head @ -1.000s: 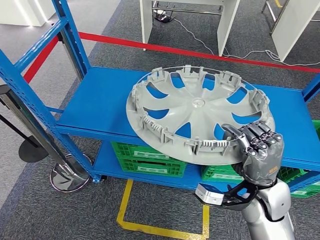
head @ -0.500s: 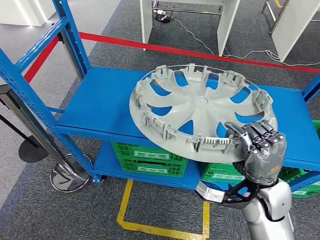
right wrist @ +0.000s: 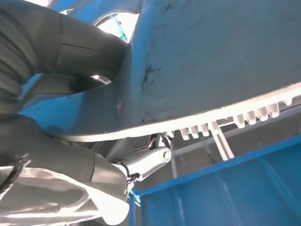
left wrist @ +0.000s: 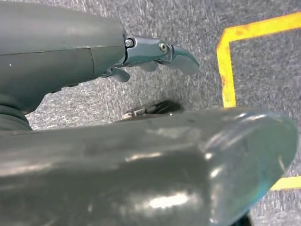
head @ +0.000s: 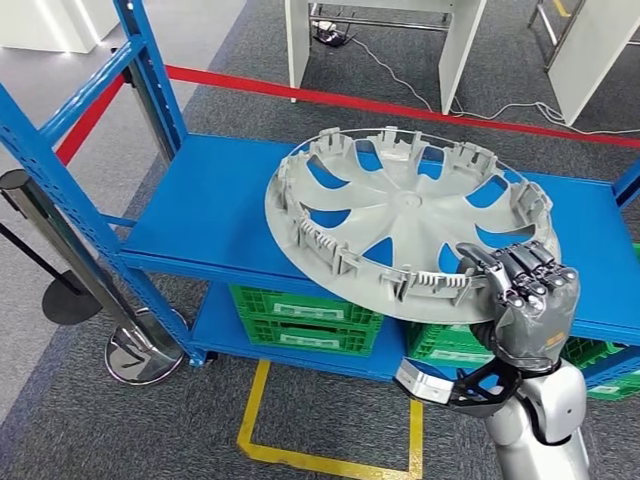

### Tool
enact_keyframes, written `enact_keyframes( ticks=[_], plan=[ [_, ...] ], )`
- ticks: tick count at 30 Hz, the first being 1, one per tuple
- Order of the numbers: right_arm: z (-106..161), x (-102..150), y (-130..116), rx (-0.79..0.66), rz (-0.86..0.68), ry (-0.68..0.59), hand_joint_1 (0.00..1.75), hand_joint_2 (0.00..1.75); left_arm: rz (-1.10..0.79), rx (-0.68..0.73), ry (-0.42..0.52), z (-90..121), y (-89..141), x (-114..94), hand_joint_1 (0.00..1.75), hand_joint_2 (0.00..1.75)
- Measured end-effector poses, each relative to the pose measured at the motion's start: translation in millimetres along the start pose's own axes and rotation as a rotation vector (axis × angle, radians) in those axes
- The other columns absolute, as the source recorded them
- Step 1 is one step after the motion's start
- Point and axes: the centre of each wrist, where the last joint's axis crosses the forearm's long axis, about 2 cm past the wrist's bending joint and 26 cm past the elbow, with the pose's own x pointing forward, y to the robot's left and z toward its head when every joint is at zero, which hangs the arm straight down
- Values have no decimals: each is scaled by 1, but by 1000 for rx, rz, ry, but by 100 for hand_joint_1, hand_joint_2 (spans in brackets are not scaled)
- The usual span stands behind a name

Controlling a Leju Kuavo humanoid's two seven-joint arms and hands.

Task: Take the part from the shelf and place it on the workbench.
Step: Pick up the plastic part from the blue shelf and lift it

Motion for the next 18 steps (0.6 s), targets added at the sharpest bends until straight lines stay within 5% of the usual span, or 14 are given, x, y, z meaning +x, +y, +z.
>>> enact_keyframes(
  ticks=[18],
  plan=[
    [0,-2,-3,-8,13,7,175,175,-16,6,-9,-3,2,3,0,0]
  ],
)
